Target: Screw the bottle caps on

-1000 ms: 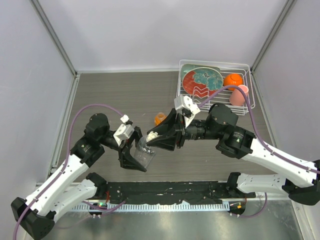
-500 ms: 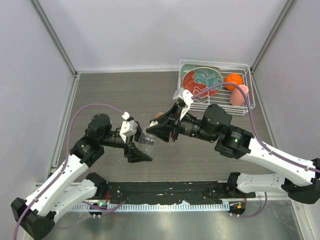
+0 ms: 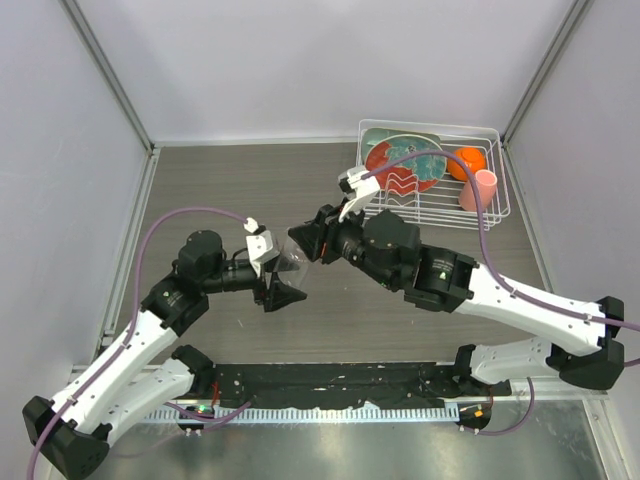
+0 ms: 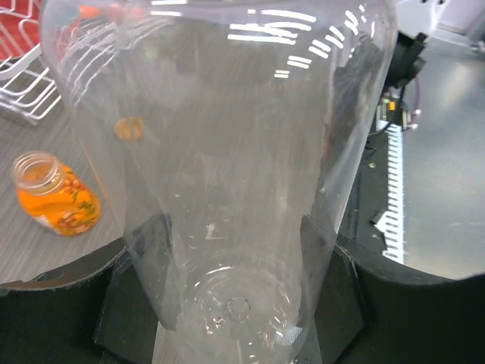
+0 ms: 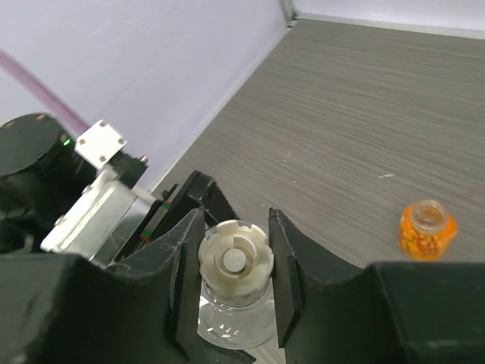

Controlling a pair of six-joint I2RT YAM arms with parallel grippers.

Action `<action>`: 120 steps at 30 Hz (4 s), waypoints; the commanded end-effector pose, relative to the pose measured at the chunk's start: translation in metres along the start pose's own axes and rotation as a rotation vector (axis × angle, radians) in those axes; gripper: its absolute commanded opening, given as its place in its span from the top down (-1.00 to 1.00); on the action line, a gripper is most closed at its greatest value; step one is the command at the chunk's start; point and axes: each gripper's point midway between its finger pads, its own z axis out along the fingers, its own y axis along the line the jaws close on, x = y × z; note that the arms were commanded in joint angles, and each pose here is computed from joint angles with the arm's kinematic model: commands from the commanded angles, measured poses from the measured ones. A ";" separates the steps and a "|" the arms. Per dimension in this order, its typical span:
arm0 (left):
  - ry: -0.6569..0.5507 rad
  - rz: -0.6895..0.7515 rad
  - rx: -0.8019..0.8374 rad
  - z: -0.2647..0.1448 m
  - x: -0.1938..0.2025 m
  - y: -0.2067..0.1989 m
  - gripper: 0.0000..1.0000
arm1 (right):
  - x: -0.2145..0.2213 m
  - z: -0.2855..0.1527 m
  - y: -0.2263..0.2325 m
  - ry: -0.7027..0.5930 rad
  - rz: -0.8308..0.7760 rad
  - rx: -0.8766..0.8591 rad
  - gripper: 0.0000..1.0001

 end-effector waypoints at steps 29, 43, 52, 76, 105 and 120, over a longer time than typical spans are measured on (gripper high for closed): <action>-0.152 0.122 -0.162 -0.009 -0.036 0.022 0.94 | -0.081 -0.077 0.019 -0.144 0.023 -0.046 -0.71; -0.110 0.078 0.579 -0.030 -0.033 -0.099 0.96 | -0.043 -0.111 0.080 -0.086 -0.195 -0.544 -0.66; -0.095 0.058 0.654 -0.037 -0.033 -0.109 0.97 | -0.035 -0.112 0.109 -0.094 -0.237 -0.716 -0.62; -0.104 0.062 0.586 -0.031 -0.033 -0.100 0.99 | -0.013 -0.092 0.114 -0.043 -0.217 -0.721 0.95; -0.158 0.189 -0.434 -0.025 -0.047 0.069 0.96 | -0.002 0.007 -0.008 -0.048 -0.097 0.337 0.98; -0.138 0.092 -0.454 -0.026 -0.034 0.070 0.93 | -0.050 -0.025 0.032 -0.156 -0.054 0.046 -0.38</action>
